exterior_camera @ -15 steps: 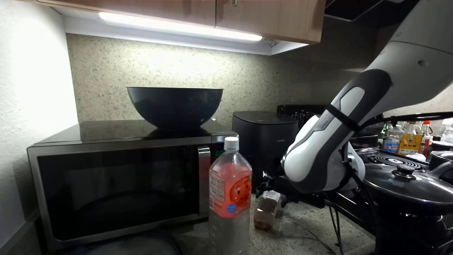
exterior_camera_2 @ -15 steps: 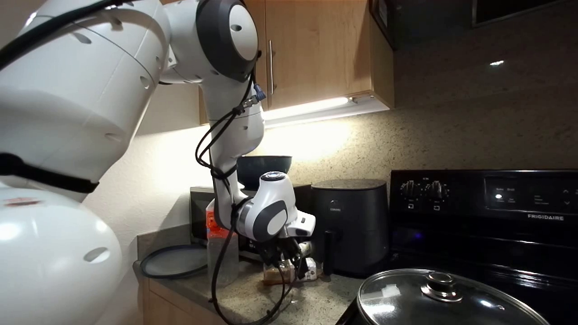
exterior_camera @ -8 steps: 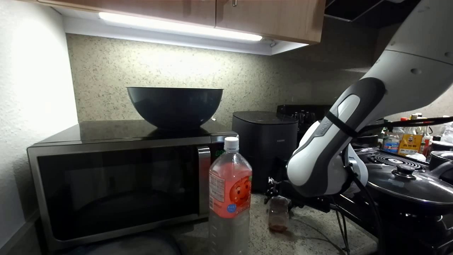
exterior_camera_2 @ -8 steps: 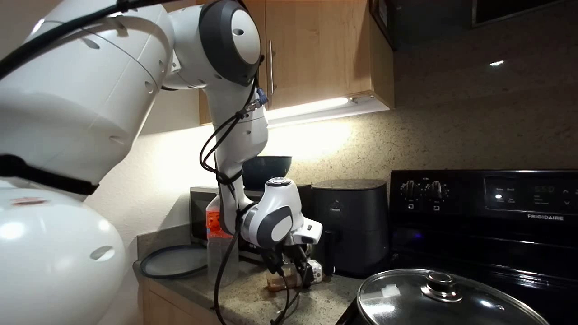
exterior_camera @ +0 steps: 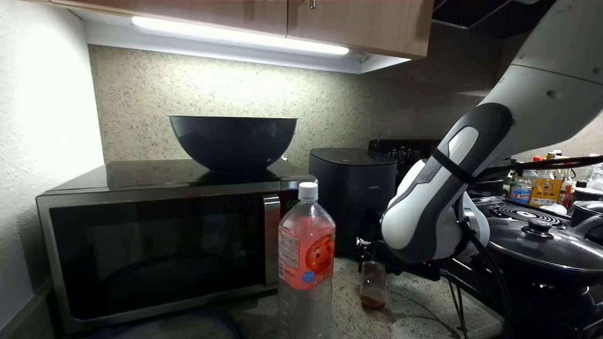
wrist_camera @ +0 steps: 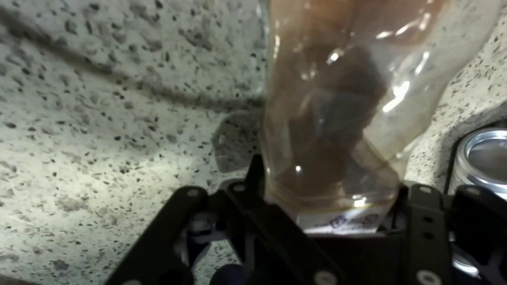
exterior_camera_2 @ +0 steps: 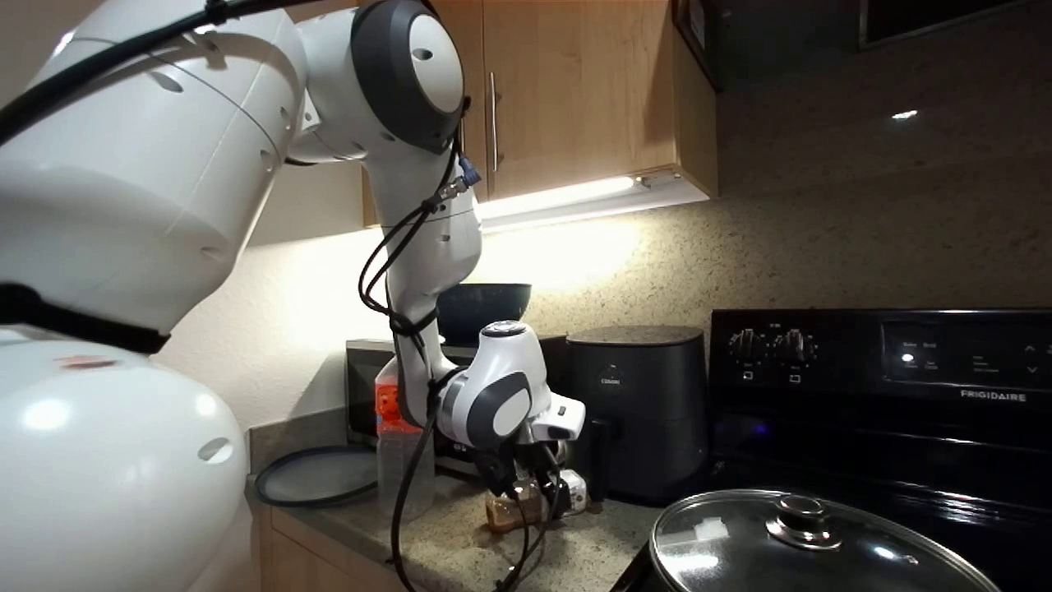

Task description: Put the right bottle on the top of the microwave

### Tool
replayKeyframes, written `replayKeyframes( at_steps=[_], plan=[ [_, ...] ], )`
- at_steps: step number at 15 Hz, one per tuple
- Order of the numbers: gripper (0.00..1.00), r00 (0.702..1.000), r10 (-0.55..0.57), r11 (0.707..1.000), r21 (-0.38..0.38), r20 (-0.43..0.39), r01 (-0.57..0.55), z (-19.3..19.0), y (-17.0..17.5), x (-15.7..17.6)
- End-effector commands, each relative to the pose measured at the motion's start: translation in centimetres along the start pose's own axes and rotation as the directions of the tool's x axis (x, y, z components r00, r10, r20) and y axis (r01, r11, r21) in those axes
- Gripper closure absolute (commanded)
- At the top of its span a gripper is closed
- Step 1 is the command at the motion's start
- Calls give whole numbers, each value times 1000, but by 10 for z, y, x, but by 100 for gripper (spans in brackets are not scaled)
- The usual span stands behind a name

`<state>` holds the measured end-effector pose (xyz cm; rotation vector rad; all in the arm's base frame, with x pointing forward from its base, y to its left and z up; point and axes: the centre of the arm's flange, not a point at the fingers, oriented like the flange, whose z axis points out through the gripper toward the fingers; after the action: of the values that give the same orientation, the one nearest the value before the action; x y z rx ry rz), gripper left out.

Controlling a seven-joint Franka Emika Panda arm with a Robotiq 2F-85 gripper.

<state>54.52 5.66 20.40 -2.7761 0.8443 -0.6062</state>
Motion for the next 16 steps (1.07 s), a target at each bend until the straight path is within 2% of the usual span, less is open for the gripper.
replayKeyframes(
  at_steps=[1,4,7,11,14,15,16],
  plan=[
    [73,993,-101,995,-15,-53,100,-32,-21,-10],
    [74,962,-247,969,-19,-119,246,-65,-48,-30],
    [74,907,-369,928,-16,-203,373,-102,-73,-48],
    [74,813,-457,877,-26,-360,480,-148,-84,-61],
    [74,718,-493,838,-46,-491,544,-180,-83,-57],
    [74,688,-486,831,-43,-539,554,-190,-81,-58],
    [74,677,-458,839,-29,-576,543,-200,-79,-57]
  ],
)
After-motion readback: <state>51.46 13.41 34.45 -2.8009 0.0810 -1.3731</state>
